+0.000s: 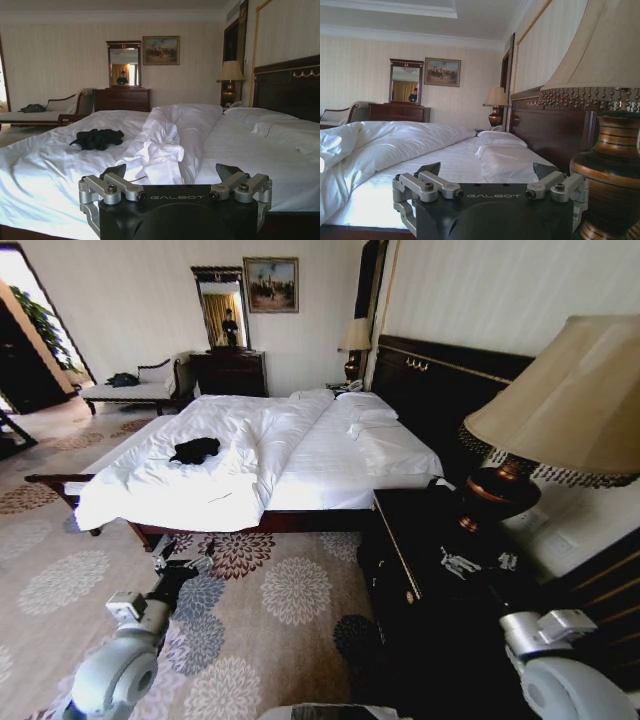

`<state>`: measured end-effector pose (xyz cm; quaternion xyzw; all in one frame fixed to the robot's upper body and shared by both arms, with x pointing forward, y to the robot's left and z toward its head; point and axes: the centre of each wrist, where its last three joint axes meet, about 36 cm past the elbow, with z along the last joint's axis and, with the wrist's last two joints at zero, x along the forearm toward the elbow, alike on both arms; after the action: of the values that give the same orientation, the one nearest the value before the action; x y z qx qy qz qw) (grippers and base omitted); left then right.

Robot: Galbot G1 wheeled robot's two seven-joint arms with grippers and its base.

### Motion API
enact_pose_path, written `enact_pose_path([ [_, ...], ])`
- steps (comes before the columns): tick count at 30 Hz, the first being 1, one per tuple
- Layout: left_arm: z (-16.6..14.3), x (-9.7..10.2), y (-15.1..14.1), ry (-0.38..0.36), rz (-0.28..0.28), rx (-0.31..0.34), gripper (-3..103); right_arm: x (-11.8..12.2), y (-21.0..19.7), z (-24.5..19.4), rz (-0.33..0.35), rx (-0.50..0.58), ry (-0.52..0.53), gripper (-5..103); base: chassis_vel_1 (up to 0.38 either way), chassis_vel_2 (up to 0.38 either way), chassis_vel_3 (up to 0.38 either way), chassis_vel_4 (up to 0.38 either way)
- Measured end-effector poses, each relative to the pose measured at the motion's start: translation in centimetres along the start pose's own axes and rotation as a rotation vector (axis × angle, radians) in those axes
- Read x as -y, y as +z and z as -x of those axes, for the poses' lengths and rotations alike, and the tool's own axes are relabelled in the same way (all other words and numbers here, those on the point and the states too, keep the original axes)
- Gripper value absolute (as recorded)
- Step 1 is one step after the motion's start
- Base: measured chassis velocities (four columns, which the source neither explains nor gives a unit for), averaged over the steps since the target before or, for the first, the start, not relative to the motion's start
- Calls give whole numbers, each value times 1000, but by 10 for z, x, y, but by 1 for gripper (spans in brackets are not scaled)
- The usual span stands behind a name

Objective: Fold the clothes on the bed.

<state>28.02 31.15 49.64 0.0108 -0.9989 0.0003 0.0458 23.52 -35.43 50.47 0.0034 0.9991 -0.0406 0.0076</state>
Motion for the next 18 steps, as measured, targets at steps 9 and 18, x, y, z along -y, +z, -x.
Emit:
enact_pose_path([
  [9, 1, -2, 5, -13, 2, -10, 100, -2, 4, 1, 9, -3, 1, 100, 0, 0, 0, 0],
  [18, 3, 0, 10, -6, -4, -22, 100, 0, 7, 2, 9, -13, 4, 100, 0, 0, 0, 0],
])
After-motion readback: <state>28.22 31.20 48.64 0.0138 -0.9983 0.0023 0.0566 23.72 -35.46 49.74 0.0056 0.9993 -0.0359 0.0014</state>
